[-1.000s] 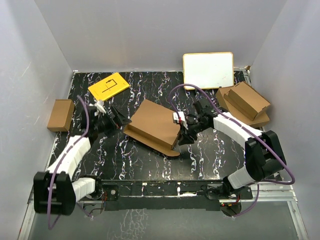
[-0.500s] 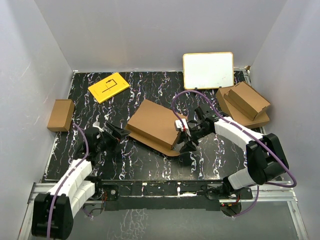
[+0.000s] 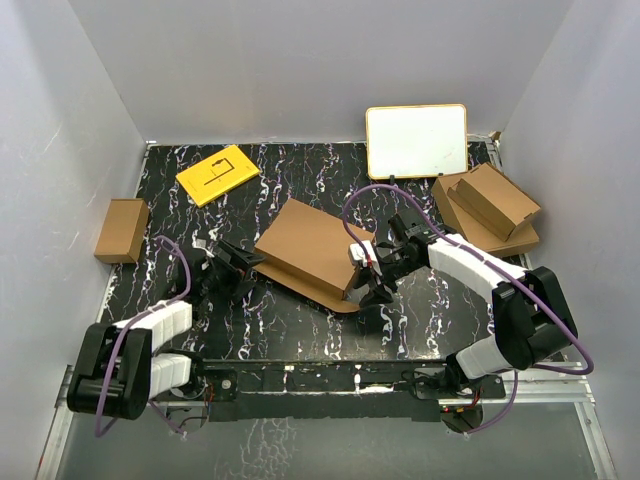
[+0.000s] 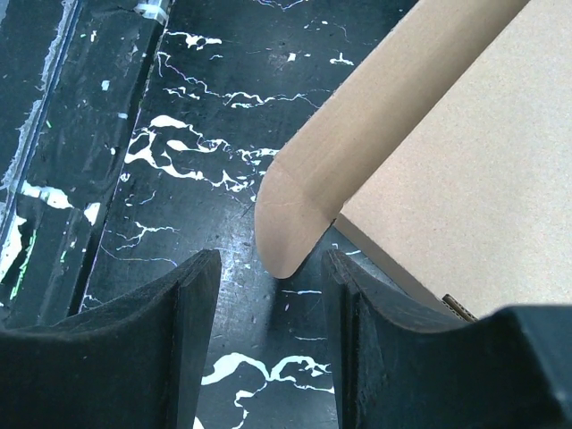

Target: Fold the paper box

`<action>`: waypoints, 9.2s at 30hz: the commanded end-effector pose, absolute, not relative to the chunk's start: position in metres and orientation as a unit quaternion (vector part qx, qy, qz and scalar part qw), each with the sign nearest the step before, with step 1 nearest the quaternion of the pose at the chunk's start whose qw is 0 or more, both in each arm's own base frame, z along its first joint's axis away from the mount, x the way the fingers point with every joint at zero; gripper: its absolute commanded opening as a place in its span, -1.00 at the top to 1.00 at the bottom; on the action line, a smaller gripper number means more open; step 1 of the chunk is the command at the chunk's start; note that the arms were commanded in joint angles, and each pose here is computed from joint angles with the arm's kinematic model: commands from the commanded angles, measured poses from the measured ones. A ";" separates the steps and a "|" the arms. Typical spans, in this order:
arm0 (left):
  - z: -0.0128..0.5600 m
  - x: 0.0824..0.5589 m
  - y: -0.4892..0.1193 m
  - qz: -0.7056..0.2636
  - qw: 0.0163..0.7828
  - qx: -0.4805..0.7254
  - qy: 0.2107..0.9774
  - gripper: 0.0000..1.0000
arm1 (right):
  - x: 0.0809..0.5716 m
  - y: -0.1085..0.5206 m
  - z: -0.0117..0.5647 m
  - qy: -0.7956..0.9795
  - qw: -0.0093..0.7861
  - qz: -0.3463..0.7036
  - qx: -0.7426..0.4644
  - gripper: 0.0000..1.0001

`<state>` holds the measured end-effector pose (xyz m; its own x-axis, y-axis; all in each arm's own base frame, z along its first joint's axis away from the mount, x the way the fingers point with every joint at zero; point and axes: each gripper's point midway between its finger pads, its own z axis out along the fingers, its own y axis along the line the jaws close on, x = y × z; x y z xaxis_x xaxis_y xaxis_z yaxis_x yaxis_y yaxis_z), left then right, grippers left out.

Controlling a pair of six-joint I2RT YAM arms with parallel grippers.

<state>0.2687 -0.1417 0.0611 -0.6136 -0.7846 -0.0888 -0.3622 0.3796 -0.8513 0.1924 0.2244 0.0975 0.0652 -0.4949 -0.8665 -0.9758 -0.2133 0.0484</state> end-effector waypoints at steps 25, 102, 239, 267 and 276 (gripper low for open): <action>0.052 0.311 -0.143 -0.406 0.259 -0.362 0.798 -0.48 | 0.185 0.233 0.107 0.514 0.318 0.419 -0.678 -0.04; 0.043 0.313 -0.144 -0.377 0.227 -0.356 0.824 -0.11 | 0.173 0.257 0.056 0.431 0.310 0.188 -0.827 0.16; 0.022 0.307 -0.150 -0.372 0.193 -0.332 0.845 -0.09 | 0.211 0.321 0.092 0.399 0.264 0.158 -0.864 0.84; 0.028 0.313 -0.151 -0.375 0.198 -0.329 0.844 -0.11 | 0.249 0.292 0.116 0.455 0.318 0.177 -0.813 0.66; 0.038 0.319 -0.154 -0.389 0.202 -0.329 0.836 -0.21 | 0.248 0.281 0.147 0.459 0.362 0.224 -0.780 0.18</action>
